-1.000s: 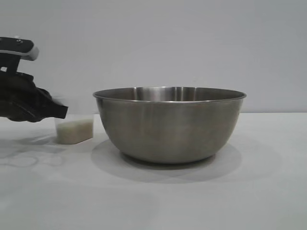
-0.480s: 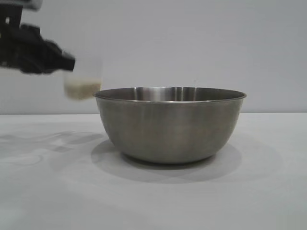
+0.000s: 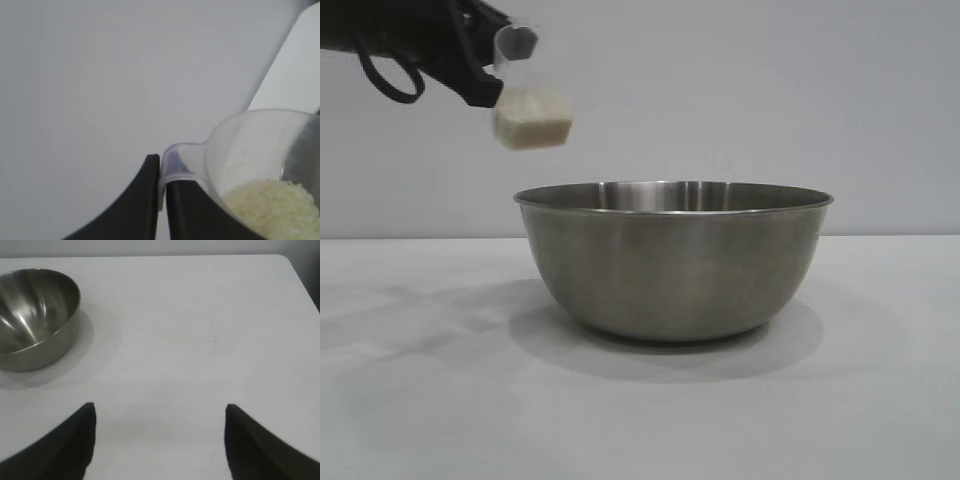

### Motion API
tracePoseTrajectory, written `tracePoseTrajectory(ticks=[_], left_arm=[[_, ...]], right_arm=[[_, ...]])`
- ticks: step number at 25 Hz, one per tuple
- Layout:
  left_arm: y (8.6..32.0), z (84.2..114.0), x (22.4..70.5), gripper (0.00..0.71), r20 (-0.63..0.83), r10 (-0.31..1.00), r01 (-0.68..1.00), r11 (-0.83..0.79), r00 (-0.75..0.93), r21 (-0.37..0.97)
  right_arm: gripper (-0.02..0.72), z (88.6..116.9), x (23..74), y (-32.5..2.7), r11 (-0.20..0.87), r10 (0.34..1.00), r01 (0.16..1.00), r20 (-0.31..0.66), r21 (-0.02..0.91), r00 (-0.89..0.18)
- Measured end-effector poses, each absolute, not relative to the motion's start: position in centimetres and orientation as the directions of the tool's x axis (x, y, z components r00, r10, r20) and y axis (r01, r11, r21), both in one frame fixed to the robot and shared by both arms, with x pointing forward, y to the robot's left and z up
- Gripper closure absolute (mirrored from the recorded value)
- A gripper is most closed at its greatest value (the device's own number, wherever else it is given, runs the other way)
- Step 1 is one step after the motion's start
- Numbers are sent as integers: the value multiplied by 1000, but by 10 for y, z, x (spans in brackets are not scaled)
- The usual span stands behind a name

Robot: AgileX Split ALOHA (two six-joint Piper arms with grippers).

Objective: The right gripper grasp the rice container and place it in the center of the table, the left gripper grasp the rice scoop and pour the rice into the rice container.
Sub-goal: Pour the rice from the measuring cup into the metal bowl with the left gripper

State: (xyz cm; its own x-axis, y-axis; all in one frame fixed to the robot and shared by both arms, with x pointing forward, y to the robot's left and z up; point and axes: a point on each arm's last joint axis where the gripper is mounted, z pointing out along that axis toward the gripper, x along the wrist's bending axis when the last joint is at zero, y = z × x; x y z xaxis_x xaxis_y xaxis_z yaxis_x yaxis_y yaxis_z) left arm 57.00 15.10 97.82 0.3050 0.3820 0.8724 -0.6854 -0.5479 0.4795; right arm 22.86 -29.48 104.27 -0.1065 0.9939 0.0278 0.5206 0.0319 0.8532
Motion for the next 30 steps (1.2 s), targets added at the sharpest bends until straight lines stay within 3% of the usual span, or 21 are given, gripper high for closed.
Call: tracePoseTrajectory(ticks=[12, 30], left_arm=[[117, 978, 551, 710, 996, 31, -852, -521, -78, -50], [114, 976, 547, 710, 836, -224, -728, -412, -502, -547]], right_arm=[[247, 1043, 229, -295, 32, 994, 521, 28, 853, -106], [247, 1043, 229, -295, 32, 994, 521, 28, 853, -106]])
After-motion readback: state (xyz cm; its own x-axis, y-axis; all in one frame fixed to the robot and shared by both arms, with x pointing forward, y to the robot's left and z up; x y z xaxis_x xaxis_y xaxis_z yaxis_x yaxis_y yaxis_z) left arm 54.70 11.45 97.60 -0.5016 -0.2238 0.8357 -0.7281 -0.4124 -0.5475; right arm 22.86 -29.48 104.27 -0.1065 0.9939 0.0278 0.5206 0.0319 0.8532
